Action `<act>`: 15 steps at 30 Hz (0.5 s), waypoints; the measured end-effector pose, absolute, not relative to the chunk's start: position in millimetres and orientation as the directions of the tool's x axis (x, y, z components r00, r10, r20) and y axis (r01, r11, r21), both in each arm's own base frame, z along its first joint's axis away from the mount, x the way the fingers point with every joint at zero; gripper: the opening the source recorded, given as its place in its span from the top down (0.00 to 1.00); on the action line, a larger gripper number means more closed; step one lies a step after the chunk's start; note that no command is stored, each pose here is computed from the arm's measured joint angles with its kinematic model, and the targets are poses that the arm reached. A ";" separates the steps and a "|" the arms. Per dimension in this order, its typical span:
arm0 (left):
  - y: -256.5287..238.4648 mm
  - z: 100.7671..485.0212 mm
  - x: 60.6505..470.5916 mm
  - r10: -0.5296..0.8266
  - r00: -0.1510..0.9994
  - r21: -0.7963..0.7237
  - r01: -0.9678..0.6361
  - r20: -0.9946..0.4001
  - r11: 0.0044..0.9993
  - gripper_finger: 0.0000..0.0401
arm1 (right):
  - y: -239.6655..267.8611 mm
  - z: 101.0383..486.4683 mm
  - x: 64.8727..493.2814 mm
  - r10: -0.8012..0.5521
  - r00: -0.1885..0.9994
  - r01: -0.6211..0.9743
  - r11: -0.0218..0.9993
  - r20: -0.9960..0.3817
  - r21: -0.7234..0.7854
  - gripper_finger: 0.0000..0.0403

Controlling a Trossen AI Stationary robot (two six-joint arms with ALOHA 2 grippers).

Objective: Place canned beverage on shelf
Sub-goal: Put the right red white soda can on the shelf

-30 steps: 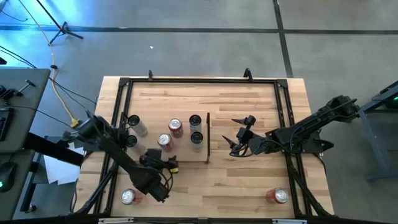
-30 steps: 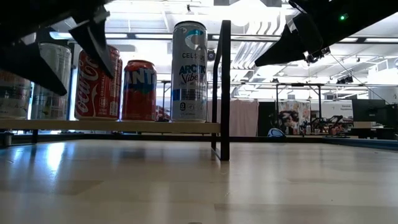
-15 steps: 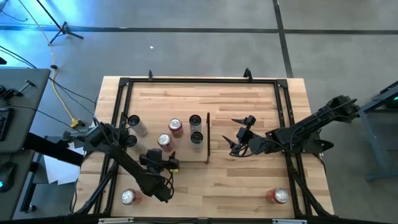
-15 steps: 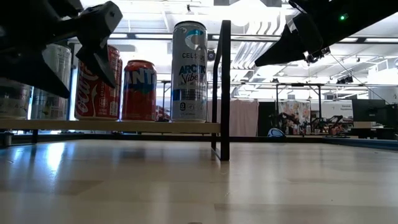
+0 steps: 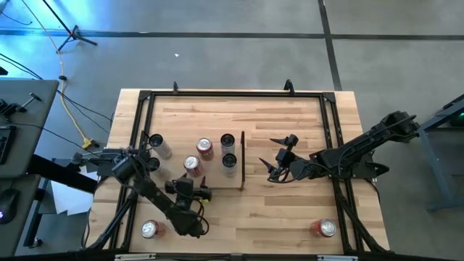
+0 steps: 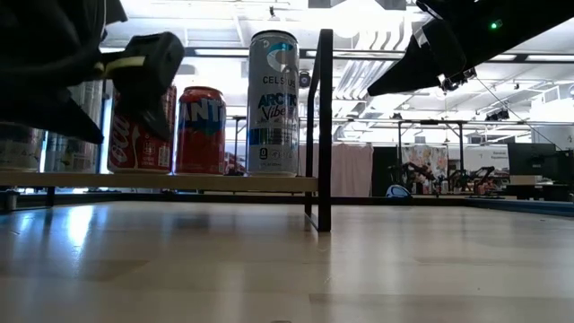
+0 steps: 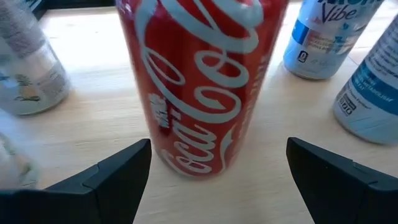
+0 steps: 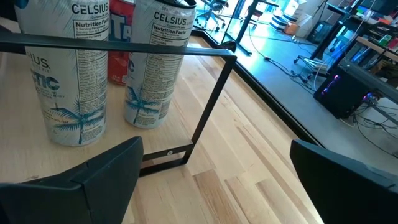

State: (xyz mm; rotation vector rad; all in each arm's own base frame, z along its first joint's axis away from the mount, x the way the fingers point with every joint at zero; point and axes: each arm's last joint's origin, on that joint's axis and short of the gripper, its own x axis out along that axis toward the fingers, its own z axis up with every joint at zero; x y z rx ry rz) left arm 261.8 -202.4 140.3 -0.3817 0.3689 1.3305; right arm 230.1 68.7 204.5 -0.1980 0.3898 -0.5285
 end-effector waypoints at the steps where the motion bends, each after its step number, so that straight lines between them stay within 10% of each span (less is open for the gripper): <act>1: -202.5 138.2 262.2 0.865 0.208 -0.062 -0.977 -0.457 0.202 0.14 | 68.7 204.4 230.1 -0.525 0.793 0.451 0.847 -0.310 -0.282 0.02; 15: -203.3 130.6 263.1 0.876 0.232 0.060 -0.957 -0.423 0.283 0.14 | 68.7 204.5 230.1 -0.525 0.793 0.451 0.847 -0.310 -0.282 0.02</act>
